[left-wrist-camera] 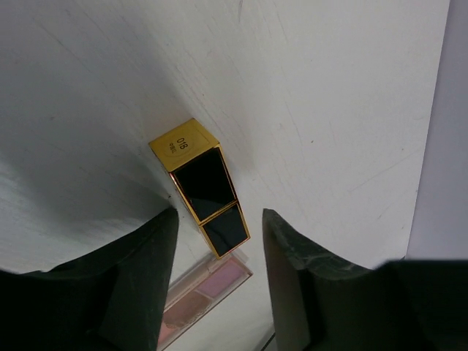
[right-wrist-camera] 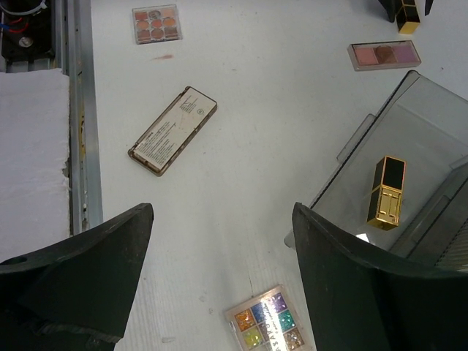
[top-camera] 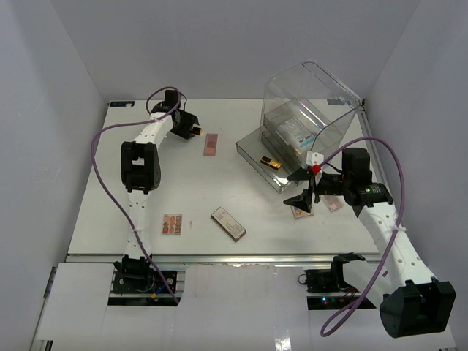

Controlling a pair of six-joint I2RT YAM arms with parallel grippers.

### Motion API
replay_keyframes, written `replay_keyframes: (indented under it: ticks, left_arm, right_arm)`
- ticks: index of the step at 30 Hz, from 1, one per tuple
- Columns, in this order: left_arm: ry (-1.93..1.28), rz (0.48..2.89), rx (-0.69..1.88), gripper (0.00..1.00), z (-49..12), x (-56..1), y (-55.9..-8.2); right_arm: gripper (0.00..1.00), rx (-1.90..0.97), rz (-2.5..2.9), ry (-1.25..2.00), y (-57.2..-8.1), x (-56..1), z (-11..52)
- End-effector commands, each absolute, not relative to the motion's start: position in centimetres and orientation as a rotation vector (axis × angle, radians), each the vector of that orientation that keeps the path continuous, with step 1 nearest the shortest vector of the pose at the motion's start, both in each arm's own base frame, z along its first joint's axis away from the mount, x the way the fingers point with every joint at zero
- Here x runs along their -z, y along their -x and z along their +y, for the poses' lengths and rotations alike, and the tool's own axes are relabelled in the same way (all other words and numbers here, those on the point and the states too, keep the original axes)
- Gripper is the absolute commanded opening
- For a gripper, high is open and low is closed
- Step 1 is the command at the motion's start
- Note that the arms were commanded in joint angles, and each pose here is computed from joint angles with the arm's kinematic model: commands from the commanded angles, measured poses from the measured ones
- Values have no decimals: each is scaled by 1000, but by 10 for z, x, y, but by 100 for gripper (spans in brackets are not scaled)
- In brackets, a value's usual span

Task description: Organize the makeup

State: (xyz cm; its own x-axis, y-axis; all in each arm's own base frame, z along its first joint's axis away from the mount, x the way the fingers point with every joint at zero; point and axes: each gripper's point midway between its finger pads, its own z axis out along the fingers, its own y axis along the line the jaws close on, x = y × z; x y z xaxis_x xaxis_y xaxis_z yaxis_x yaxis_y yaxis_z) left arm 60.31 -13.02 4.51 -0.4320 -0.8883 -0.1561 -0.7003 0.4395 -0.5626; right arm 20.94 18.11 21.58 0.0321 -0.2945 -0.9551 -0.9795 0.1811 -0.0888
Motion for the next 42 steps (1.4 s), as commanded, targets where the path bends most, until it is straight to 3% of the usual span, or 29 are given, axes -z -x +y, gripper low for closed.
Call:
replay_keyframes:
  ticks: [1,3,17,24,30,42]
  left_arm:
    - [1374,2285,645,48,-139,-39,-601]
    - [1349,2297,650,40,-140,-38,-600]
    - [894,2339,757,10,-149,-94,-571]
    - [697,2289,763,9,-145,-134,-540]
    - [573,2250,916,8,-162,-162,-504]
    - [222,2249,1221,8,-293,-212,-425]
  right_arm:
    - [83,-843,1439,1300,-214,-217,179]
    - [83,-843,1443,1298,-215,-216,179]
    - [83,-832,1458,1252,-221,-215,167]
    - [84,-822,1473,1210,-226,-215,157]
    - [84,-810,1492,1189,-231,-211,152]
    - [84,-778,1522,1097,-241,-212,129]
